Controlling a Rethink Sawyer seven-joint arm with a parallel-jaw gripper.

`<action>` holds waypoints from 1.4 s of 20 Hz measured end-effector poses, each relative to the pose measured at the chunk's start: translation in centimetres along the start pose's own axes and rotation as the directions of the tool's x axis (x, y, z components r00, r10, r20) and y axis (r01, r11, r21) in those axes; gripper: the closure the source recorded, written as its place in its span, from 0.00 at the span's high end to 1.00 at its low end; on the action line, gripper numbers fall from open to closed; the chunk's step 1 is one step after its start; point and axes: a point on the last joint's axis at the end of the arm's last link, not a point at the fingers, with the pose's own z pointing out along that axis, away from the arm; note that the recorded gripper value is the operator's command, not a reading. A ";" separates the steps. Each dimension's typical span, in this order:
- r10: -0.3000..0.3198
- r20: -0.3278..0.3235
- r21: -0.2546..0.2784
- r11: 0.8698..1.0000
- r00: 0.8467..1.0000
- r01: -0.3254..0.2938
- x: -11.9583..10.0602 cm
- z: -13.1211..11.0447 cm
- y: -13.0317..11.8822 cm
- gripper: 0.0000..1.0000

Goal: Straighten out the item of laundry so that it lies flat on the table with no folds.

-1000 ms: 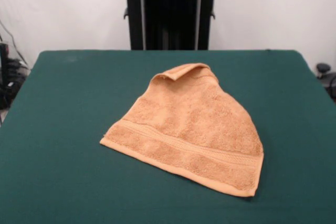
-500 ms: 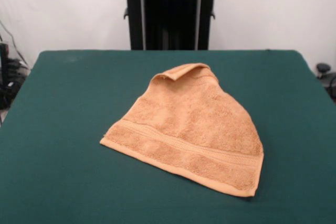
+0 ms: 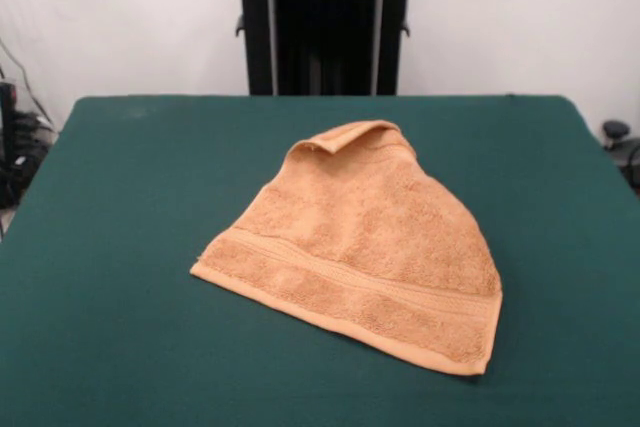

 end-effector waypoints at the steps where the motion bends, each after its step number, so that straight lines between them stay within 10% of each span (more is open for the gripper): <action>1: 0.001 -0.003 0.001 1.000 1.000 -0.001 0.1 0.5 -0.1 1.00; 28: 0.000 -0.063 -0.003 1.000 0.998 0.000 3.4 13.9 -1.7 1.00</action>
